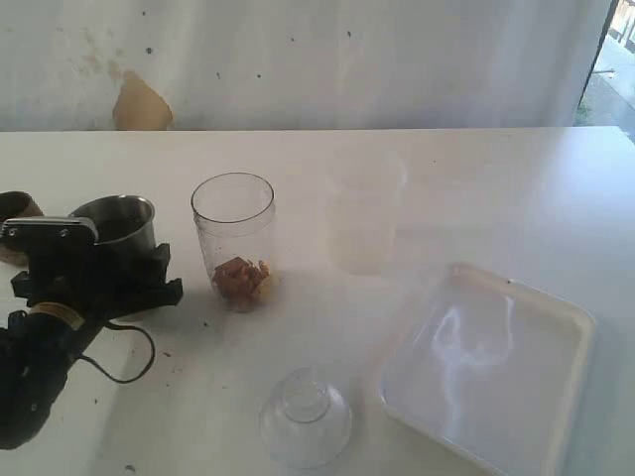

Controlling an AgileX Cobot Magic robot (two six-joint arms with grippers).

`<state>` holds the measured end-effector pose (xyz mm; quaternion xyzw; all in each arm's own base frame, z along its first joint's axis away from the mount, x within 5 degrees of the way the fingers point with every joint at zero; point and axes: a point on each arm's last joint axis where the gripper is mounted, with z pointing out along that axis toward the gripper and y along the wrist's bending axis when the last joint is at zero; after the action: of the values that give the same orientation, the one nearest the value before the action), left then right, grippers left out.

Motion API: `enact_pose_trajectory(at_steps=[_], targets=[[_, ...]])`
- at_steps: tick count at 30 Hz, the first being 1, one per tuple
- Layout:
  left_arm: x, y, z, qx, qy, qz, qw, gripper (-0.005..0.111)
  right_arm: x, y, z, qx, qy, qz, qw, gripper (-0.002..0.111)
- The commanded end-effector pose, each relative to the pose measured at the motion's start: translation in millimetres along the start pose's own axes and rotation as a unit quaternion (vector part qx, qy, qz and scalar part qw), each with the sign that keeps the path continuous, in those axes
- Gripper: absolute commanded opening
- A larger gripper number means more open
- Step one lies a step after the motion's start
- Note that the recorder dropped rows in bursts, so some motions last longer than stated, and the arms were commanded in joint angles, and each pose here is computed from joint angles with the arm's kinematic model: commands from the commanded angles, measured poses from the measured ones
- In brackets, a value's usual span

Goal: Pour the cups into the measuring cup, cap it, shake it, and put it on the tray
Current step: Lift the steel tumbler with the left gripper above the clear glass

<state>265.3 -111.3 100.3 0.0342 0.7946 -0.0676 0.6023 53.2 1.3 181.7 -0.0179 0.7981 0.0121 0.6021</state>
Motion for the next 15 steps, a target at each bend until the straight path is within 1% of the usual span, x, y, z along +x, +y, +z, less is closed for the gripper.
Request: enact_pose_trajectory(at_steps=[1, 3, 5, 7, 8, 9, 10, 12, 15], targets=[[-14, -6.0, 4, 0.019, -0.048, -0.006, 0.999, 0.0, 0, 0, 0, 0.001, -0.008, 0.001, 1.0, 0.0], [-17, -6.8, 4, 0.022, -0.052, -0.007, 0.998, 0.0, 0, 0, 0, 0.001, -0.008, 0.001, 1.0, 0.0], [-26, -8.1, 2, 0.026, -0.069, -0.005, 0.997, 0.0, 0, 0, 0, 0.001, -0.008, 0.001, 1.0, 0.0], [-42, -9.1, -1, 0.027, -0.095, -0.002, 0.995, 0.0, 0, 0, 0, 0.001, -0.008, 0.001, 1.0, 0.0], [-55, -10.9, -2, 0.027, -0.119, 0.003, 0.993, 0.0, 0, 0, 0, 0.001, -0.008, 0.001, 1.0, 0.0], [-68, -14.5, 1, 0.029, -0.13, 0.014, 0.991, 0.0, 0, 0, 0, 0.001, -0.008, 0.001, 1.0, 0.0], [-75, -19.3, 6, 0.034, -0.099, 0.039, 0.994, 0.0, 0, 0, 0, 0.001, -0.008, 0.001, 1.0, 0.0], [-96, -30.0, 18, 0.048, -0.083, 0.069, 0.993, 0.0, 0, 0, 0, 0.001, -0.008, 0.001, 1.0, 0.0], [-131, -40.8, 30, 0.053, -0.132, 0.057, 0.988, 0.0, 0, 0, 0, 0.001, -0.008, 0.001, 1.0, 0.0]])
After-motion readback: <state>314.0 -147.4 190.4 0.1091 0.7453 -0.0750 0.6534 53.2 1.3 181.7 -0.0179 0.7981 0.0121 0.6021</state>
